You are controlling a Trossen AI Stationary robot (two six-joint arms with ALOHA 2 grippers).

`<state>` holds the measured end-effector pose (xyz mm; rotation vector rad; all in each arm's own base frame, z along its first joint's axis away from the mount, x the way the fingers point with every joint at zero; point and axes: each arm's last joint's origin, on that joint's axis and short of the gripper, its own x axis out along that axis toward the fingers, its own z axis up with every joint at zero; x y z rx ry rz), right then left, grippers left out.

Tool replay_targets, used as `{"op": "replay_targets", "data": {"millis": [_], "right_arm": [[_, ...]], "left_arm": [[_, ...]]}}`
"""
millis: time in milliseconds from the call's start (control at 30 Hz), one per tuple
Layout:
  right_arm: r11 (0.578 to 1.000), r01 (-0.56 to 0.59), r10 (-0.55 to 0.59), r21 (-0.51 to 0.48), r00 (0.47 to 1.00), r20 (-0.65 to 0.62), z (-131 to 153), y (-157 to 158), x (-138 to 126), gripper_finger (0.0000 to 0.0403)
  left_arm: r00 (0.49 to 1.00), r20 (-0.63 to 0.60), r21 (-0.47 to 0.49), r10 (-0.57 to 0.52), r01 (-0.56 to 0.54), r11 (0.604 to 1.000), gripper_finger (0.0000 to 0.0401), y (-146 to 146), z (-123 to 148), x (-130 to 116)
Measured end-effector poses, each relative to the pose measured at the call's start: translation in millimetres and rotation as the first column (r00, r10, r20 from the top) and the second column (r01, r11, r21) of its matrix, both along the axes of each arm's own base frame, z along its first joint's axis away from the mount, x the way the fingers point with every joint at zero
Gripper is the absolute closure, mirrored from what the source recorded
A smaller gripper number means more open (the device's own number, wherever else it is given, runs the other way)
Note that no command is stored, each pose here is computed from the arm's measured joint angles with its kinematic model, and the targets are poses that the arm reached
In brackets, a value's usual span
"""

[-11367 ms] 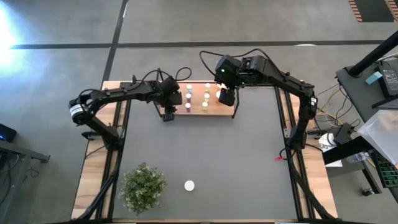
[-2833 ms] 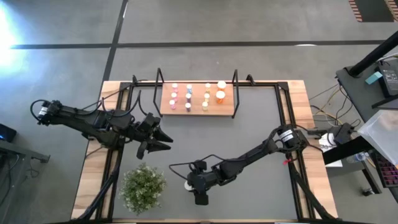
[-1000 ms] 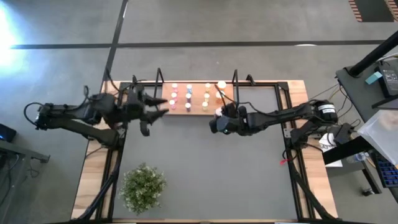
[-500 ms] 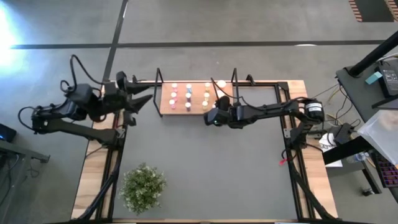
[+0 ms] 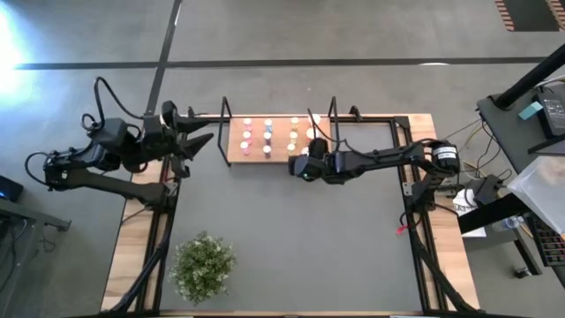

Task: Pick and place medicine bottles onto shelf by color
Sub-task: Put the orange pill bottle on the shelf aligned with the other orange pill bottles

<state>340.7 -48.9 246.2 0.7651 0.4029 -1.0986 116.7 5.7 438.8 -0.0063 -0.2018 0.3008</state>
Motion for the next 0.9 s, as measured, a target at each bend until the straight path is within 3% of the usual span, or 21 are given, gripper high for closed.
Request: {"op": "replay_targets", "data": {"millis": [900], "right_arm": [[0.989,0.117,-0.125,-0.085,0.988,-0.086,-24.2,2.1,2.2,0.0213]], "left_arm": [[1.000,0.001,0.001,-0.001,0.001,1.000,0.0241,0.0,0.1,0.1]]}}
